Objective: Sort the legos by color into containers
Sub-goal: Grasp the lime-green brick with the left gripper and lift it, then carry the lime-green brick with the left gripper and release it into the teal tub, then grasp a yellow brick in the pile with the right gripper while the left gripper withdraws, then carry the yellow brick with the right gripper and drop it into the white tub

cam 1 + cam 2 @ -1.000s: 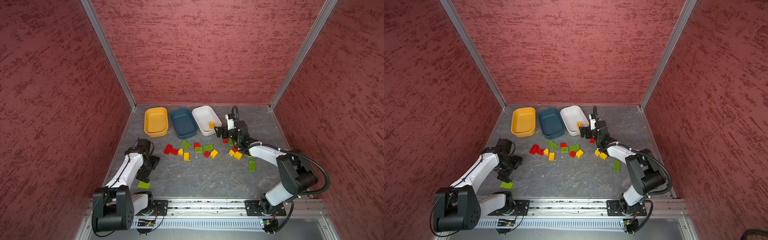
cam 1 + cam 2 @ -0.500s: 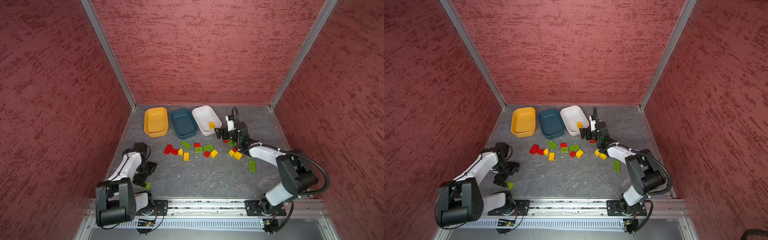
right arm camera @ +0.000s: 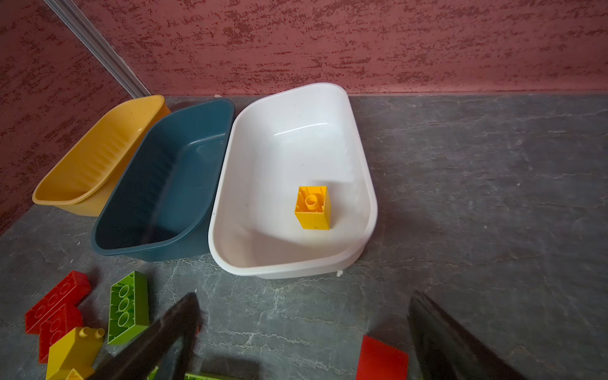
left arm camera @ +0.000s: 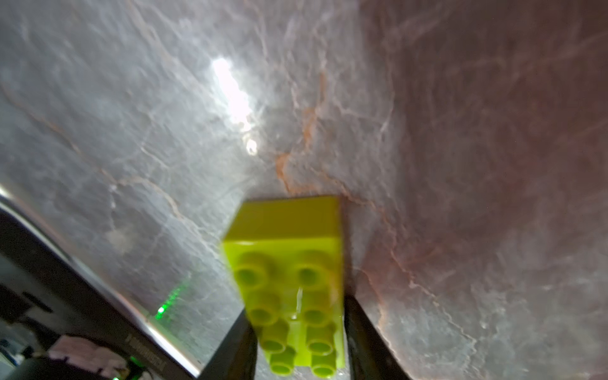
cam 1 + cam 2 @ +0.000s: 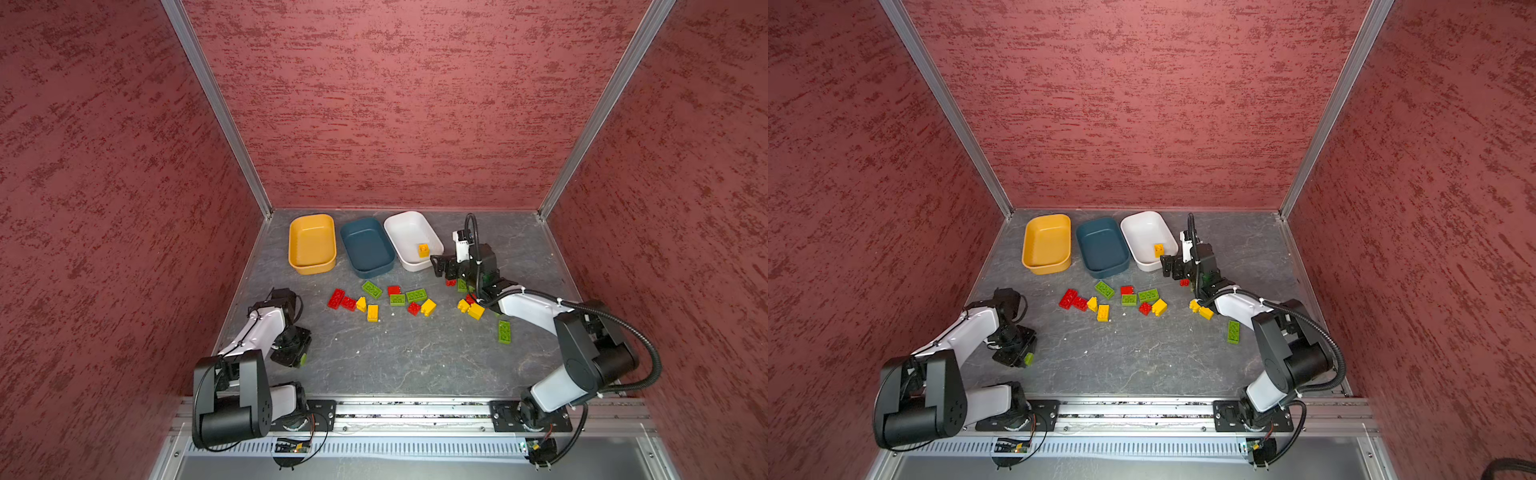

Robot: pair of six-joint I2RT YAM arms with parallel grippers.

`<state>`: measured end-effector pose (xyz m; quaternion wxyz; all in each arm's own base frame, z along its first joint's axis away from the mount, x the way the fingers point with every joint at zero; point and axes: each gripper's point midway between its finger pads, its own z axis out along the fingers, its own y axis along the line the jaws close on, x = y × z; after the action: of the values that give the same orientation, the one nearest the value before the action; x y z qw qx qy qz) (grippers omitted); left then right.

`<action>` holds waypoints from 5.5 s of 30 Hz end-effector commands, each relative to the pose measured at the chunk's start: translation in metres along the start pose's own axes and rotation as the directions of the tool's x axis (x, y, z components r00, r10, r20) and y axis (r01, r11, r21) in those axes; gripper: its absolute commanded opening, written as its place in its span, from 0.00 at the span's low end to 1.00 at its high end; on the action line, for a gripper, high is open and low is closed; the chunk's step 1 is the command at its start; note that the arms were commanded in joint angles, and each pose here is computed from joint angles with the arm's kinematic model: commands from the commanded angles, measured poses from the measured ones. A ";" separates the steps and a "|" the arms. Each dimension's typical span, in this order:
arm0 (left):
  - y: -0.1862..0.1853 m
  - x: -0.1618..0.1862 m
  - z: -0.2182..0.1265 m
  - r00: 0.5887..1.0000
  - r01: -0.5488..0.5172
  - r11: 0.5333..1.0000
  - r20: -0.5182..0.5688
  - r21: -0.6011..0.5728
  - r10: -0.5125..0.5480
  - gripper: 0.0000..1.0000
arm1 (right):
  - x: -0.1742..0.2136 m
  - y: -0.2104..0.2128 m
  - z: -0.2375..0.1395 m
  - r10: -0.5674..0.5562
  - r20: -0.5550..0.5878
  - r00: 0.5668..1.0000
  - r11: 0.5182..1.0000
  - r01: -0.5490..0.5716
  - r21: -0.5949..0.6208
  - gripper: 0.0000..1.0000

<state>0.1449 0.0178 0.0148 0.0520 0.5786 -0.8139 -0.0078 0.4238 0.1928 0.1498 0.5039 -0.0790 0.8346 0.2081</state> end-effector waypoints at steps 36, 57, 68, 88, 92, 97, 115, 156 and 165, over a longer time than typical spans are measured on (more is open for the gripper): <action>-0.337 0.064 -0.141 0.463 -0.863 0.490 0.583 0.124 0.668 0.22 | -0.005 -0.034 -0.084 0.166 0.022 0.986 0.952 -0.166 0.258 0.99; -0.385 0.097 -0.162 0.276 -0.942 0.331 0.696 0.059 0.663 0.99 | 0.034 -0.024 -0.096 0.181 -0.137 0.974 0.966 -0.150 0.210 0.99; -0.349 0.098 -0.203 0.312 -0.920 0.365 0.827 0.141 0.468 1.00 | 0.075 0.027 -0.072 0.094 -0.337 0.937 0.995 -0.094 0.016 0.95; -0.265 0.062 -0.209 0.379 -0.852 0.480 0.879 0.210 0.289 1.00 | 0.153 0.062 -0.034 -0.334 -0.608 0.721 0.942 0.282 -0.183 0.72; -0.258 0.068 -0.200 0.363 -0.876 0.438 0.873 0.201 0.326 0.99 | 0.154 0.059 -0.026 -0.331 -0.599 0.729 0.942 0.291 -0.166 0.62; -0.256 0.076 -0.191 0.368 -0.887 0.411 0.859 0.209 0.357 0.99 | 0.158 0.057 -0.024 -0.317 -0.609 0.728 0.946 0.286 -0.150 0.50; -0.258 0.089 -0.184 0.371 -0.907 0.343 0.848 0.243 0.379 0.99 | 0.081 0.059 -0.029 -0.270 -0.409 0.872 0.963 0.244 -0.114 0.24; -0.156 0.013 -0.064 0.745 -0.622 0.765 0.425 0.166 0.513 0.99 | -0.036 0.045 0.111 -0.087 -0.327 0.941 0.986 0.033 -0.165 0.59; -0.182 0.007 -0.065 0.707 -0.686 0.703 0.400 0.188 0.583 0.98 | -0.065 0.047 0.078 -0.065 -0.218 0.974 0.990 0.036 -0.133 0.99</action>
<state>0.3032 -0.0407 0.0592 -0.1661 0.2804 -0.9447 0.0375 0.5040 0.2662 0.1404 0.3512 -0.1571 0.8940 0.2295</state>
